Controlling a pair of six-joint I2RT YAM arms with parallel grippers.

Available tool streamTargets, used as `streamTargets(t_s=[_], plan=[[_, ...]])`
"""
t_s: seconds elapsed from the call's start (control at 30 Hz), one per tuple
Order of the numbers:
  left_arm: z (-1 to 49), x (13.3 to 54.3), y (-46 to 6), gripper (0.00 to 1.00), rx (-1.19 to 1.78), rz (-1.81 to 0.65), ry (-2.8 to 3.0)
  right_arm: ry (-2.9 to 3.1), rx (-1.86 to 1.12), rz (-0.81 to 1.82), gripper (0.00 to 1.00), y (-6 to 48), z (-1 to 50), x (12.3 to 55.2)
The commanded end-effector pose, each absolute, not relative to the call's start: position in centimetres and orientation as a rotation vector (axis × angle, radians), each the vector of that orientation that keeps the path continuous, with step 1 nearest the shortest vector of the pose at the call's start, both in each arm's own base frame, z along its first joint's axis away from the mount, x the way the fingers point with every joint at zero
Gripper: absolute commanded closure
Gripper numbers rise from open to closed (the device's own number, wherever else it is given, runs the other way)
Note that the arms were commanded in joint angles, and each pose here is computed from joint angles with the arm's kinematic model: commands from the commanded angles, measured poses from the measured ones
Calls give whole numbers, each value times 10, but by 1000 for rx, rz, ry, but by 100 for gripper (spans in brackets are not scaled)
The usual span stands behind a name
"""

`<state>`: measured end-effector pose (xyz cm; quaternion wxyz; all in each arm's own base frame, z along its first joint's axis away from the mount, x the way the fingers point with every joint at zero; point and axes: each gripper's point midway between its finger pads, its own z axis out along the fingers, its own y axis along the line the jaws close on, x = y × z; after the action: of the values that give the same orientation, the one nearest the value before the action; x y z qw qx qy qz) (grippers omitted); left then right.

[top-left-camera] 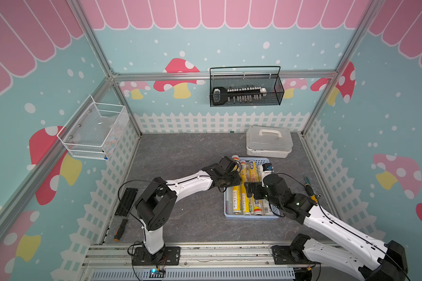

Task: Put the plastic wrap into the basket
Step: Place the plastic wrap in the basket.

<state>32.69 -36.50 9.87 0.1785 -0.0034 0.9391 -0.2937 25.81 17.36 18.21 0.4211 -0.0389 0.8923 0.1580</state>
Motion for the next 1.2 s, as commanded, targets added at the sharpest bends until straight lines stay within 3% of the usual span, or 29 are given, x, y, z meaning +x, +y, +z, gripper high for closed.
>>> streamTargets(t_s=[0.0,0.47,0.87,1.17], plan=[[103,329,-369,76,-4,-819,2665,2267,-92,382,1,170,170,255],[95,326,-360,52,-33,-736,2708,2251,-101,331,1,163,174,256],[117,322,-357,47,-17,-759,2671,2223,-87,244,1,142,183,258],[155,324,-329,46,30,-662,2522,2189,-1,51,1,83,193,274]])
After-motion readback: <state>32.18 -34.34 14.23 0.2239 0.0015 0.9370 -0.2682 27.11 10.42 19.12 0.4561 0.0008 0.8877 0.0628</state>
